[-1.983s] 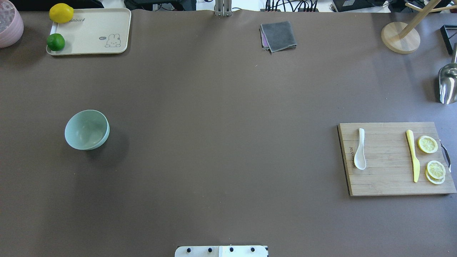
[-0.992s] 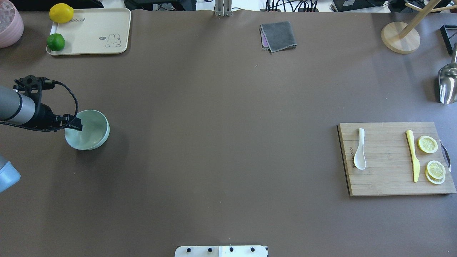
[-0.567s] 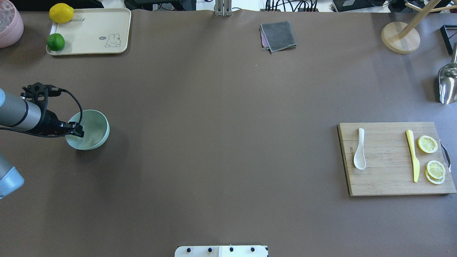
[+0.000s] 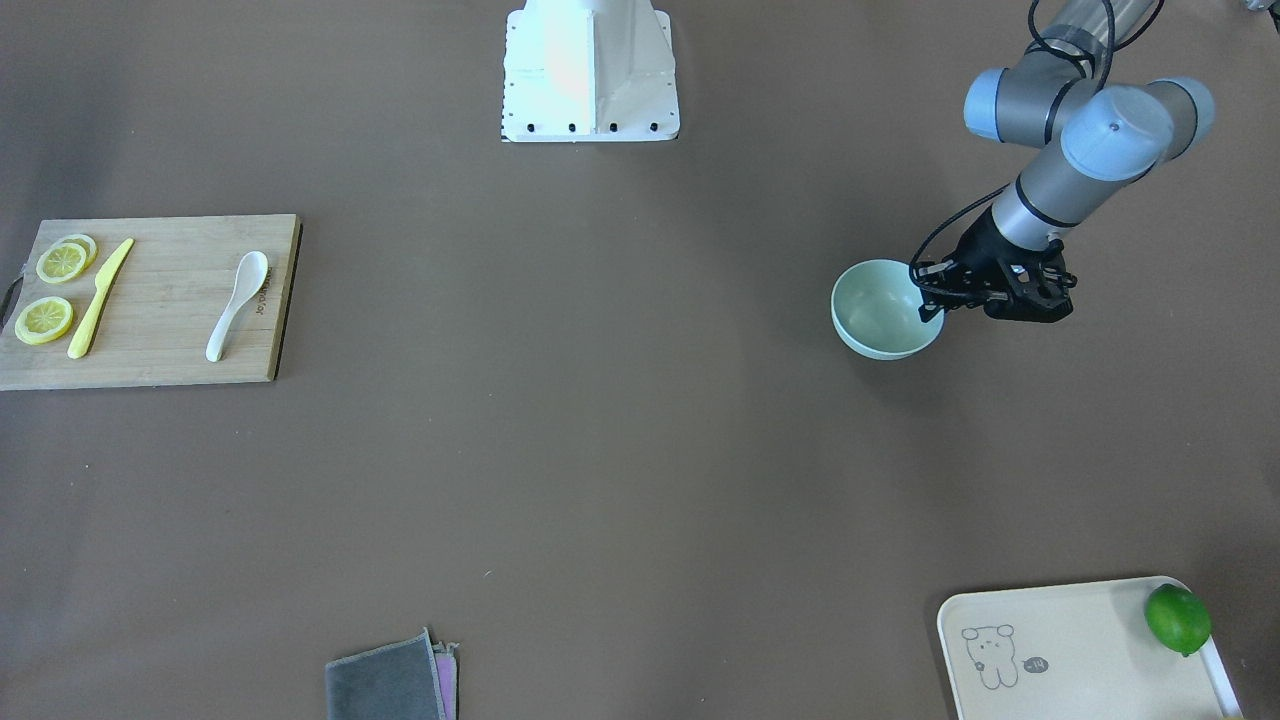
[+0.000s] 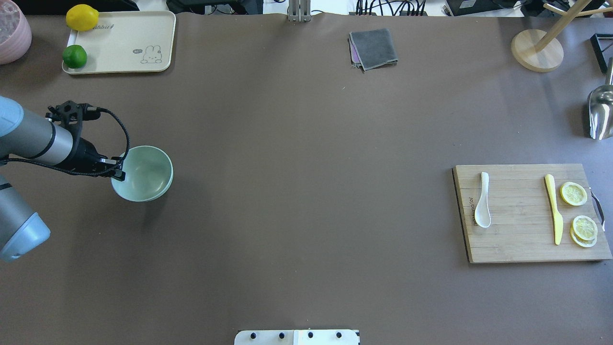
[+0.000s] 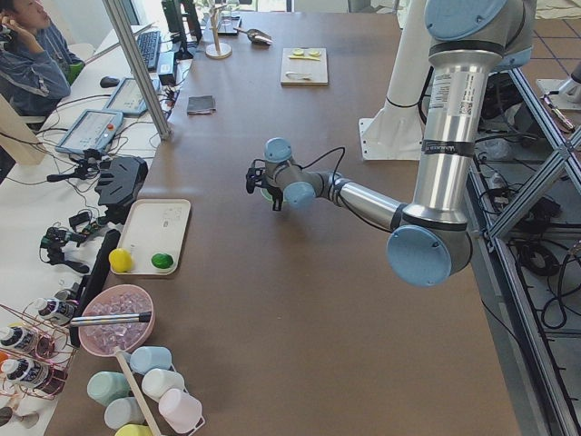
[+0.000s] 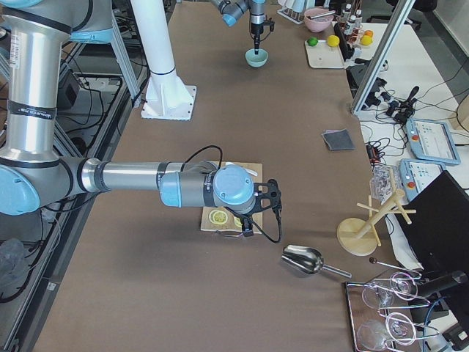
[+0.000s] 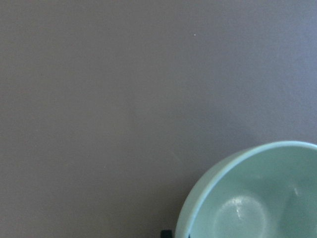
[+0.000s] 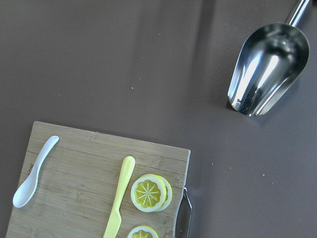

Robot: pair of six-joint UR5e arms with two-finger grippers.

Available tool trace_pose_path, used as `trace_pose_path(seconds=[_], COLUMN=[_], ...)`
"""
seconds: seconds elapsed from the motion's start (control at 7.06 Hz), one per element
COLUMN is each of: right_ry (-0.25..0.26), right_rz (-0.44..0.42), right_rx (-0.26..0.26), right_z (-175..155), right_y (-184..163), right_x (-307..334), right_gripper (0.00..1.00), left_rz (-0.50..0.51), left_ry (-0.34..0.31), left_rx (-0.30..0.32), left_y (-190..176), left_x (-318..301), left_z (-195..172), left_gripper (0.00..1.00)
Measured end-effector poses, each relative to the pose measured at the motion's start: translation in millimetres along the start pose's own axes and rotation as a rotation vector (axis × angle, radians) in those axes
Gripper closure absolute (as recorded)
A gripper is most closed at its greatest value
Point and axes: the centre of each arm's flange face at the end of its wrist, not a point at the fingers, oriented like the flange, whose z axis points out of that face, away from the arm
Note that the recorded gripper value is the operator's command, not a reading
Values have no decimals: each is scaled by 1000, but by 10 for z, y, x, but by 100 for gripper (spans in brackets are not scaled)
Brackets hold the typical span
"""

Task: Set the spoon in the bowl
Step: 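Move the left gripper to the pale green bowl and push it toward the table center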

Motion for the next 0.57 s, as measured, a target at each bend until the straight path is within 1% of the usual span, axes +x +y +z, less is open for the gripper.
trace_pose_path(seconds=[0.14,0.28,0.42,0.57], right_ry=[-1,0,22,67], right_rz=[10,17,28,47], right_rx=[-1,-19,-45,-68], right_z=[-8,71,227,487], right_y=[-83,-178,-310,-457], right_x=[-210,-424,-662,-961], right_gripper=[0,0,1,2], left_rz=[-71,-117,-136,-147], left_ry=[-1,0,2,3], left_rx=[-13,-23,-14,0], left_y=[-135,-91,107,329], left_x=[713,1414,1985,2453], left_z=[-175,-236,-148,-2], left_gripper=[100,100,100,100])
